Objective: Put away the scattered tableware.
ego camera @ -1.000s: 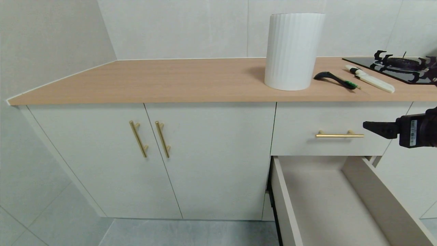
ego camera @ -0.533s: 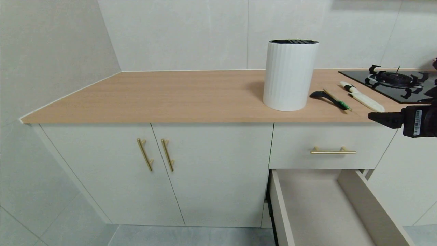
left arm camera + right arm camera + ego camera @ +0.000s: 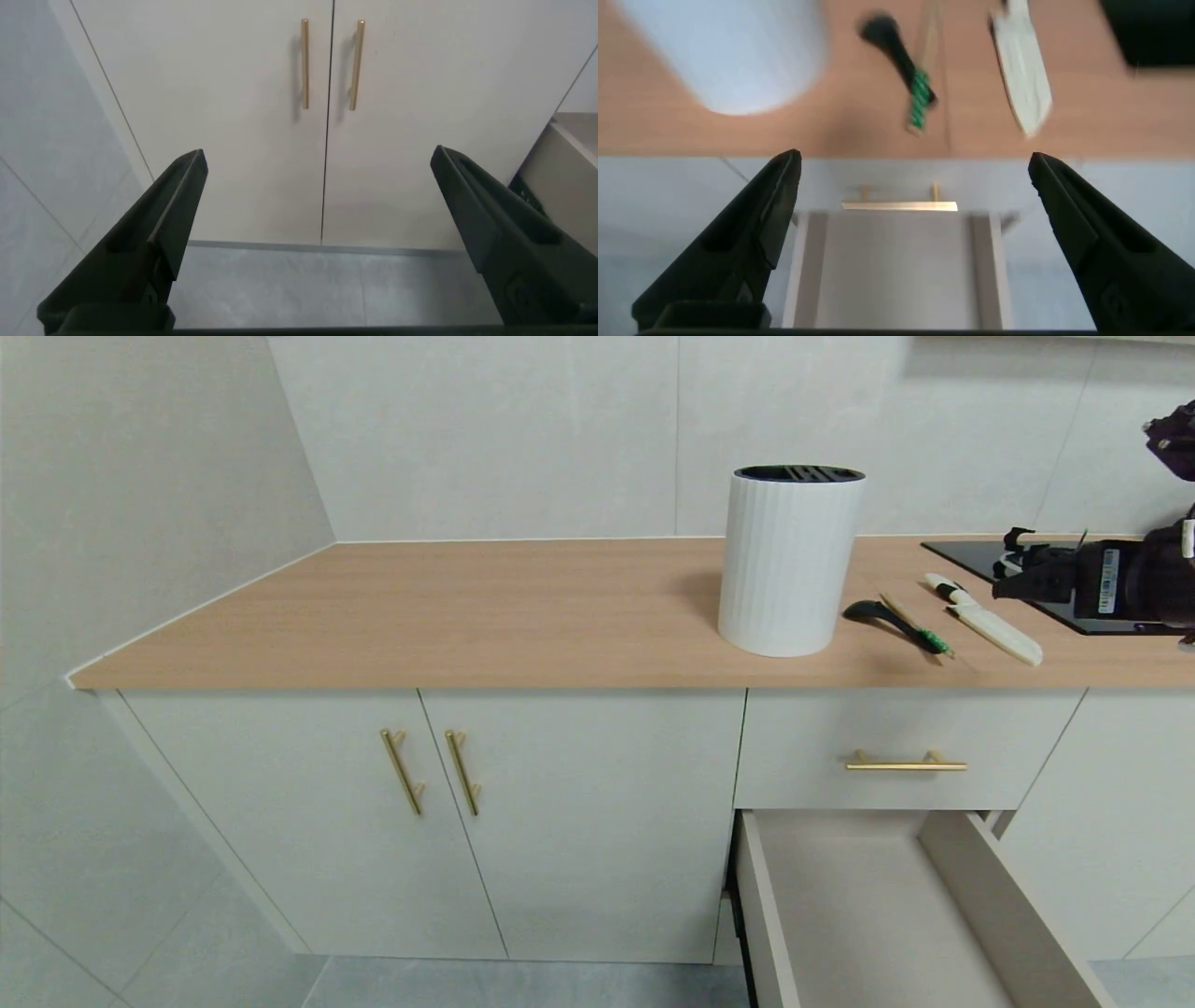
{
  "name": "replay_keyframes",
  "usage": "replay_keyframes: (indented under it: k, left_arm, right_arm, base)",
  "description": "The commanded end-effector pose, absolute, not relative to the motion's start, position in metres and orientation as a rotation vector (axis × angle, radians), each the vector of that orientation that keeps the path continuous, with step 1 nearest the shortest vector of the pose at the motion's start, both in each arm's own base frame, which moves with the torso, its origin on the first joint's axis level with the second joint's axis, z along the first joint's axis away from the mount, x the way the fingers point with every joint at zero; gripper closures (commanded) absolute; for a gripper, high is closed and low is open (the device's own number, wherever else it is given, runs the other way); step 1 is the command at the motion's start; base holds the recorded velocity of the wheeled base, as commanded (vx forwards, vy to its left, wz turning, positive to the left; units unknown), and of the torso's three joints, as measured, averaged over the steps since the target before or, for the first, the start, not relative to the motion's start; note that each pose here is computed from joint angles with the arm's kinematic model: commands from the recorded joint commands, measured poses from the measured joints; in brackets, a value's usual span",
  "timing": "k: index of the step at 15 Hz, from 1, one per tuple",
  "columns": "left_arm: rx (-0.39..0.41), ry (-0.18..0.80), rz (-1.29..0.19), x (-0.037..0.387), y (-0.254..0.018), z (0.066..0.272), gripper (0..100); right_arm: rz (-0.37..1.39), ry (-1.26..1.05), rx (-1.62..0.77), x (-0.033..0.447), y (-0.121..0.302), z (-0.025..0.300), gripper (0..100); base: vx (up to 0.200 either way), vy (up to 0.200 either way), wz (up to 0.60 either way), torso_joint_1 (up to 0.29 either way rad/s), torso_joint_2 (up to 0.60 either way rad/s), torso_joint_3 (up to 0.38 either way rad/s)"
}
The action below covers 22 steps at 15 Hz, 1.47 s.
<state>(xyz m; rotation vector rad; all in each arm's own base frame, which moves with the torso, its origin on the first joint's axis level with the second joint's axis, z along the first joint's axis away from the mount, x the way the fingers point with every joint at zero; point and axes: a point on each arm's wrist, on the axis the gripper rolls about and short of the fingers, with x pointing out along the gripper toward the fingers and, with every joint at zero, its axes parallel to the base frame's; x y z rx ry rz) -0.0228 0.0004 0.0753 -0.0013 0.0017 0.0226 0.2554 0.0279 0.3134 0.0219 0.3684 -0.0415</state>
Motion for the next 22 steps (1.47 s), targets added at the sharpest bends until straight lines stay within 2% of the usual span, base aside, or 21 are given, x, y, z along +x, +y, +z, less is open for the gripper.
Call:
replay_keyframes:
  k: [1,6,8,11,22]
  left_arm:
    - [-0.002,0.002,0.023,-0.023,0.0,0.075,0]
    - [-0.002,0.002,0.023,-0.023,0.0,0.075,0]
    - [-0.002,0.002,0.023,-0.023,0.0,0.075,0]
    - [-0.002,0.002,0.023,-0.023,0.0,0.075,0]
    - [-0.002,0.002,0.023,-0.023,0.0,0.075,0]
  right_arm:
    - [-0.071,0.51,0.034,0.302,0.029,0.295,0]
    - [-0.086,0.572,0.074,0.334,0.031,0.275,0]
    - [-0.094,0.545,0.076,0.364,0.033,0.254,0]
    - [-0.112,0.534,0.086,0.382,0.028,0.243,0]
    - [-0.127,0.549,0.114,0.393,0.027,0.234,0]
  base:
    - [0.0,0.0,0.0,0.0,0.0,0.0]
    - [0.0,0.0,0.0,0.0,0.0,0.0]
    - [0.0,0.0,0.0,0.0,0.0,0.0]
    - [0.0,0.0,0.0,0.0,0.0,0.0]
    - [0.0,0.0,0.0,0.0,0.0,0.0]
